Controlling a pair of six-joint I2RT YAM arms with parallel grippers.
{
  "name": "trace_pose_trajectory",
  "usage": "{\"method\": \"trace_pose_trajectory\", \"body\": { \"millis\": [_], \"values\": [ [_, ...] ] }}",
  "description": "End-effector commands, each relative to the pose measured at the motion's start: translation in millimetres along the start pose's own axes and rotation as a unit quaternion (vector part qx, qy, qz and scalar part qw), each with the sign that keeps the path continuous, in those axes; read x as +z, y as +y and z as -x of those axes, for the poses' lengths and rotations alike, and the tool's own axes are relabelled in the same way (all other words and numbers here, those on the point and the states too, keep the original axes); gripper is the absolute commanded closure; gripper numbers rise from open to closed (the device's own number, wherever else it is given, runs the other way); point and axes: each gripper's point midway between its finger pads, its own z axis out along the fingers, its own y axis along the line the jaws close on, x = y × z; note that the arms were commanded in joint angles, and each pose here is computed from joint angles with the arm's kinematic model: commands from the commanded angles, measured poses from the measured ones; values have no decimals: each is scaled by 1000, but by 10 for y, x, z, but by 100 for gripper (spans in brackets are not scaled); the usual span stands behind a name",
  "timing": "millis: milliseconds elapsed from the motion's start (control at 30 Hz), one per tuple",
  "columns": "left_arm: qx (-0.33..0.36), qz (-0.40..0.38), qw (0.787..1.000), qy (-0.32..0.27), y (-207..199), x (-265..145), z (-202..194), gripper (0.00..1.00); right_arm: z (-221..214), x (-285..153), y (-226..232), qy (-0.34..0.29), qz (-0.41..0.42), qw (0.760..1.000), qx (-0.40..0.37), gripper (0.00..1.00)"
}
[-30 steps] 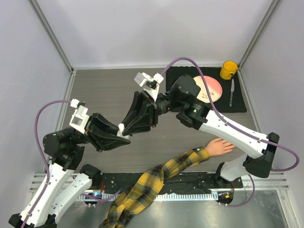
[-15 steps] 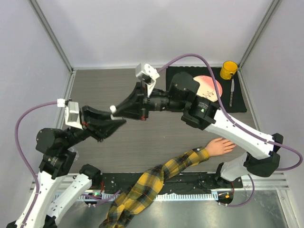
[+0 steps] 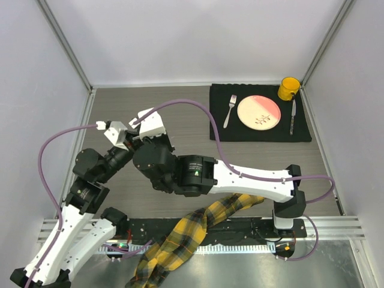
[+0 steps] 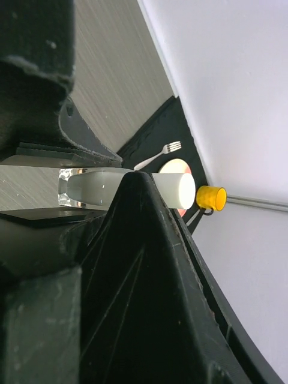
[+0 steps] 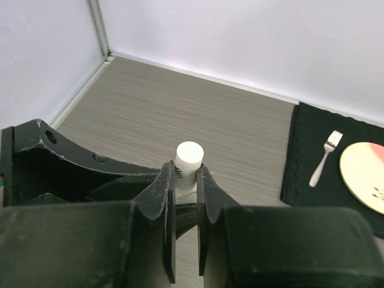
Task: Paint the nails
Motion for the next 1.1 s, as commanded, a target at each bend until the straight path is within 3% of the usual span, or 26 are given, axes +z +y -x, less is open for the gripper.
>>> {"method": "trace_pose_trajectory", "body": {
  "millis": [0,67,200,300,433,500,567,600,633,700,800,900,1067],
  "values": [
    [15,29,998,-62,60,-28,386,100,-252,-374,576,30,139,990,-14,80],
    [12,21,999,-46,19,-62,334,100,-192,-424,574,30,162,986,0,66],
    [-8,21,1000,-17,-30,-203,188,100,-91,-561,547,33,208,977,20,46],
    [-9,13,1000,3,-84,-276,118,100,7,-705,472,36,252,966,35,39],
    [-9,-16,999,30,-223,-363,112,100,90,-896,233,37,300,953,34,36],
    [-19,-70,996,48,-427,-407,80,100,121,-962,94,43,357,932,40,35],
    [-42,-122,990,59,-624,-433,95,100,74,-974,-5,52,403,912,44,42],
    [-53,-179,980,69,-822,-497,92,100,185,-1048,-108,47,459,885,60,44],
    [-65,-203,974,72,-903,-516,94,100,254,-1064,-179,37,479,874,70,45],
    [-93,-254,961,55,-1089,-561,224,100,289,-1351,-226,25,567,821,63,47],
    [-106,-309,945,29,-1264,-642,371,100,337,-1467,-310,11,615,786,57,51],
    [-107,-331,937,12,-1336,-679,474,100,400,-1467,-371,5,625,778,61,48],
    [-114,-382,917,-17,-1471,-762,625,100,505,-1546,-321,-14,672,737,78,40]
  ]
}}
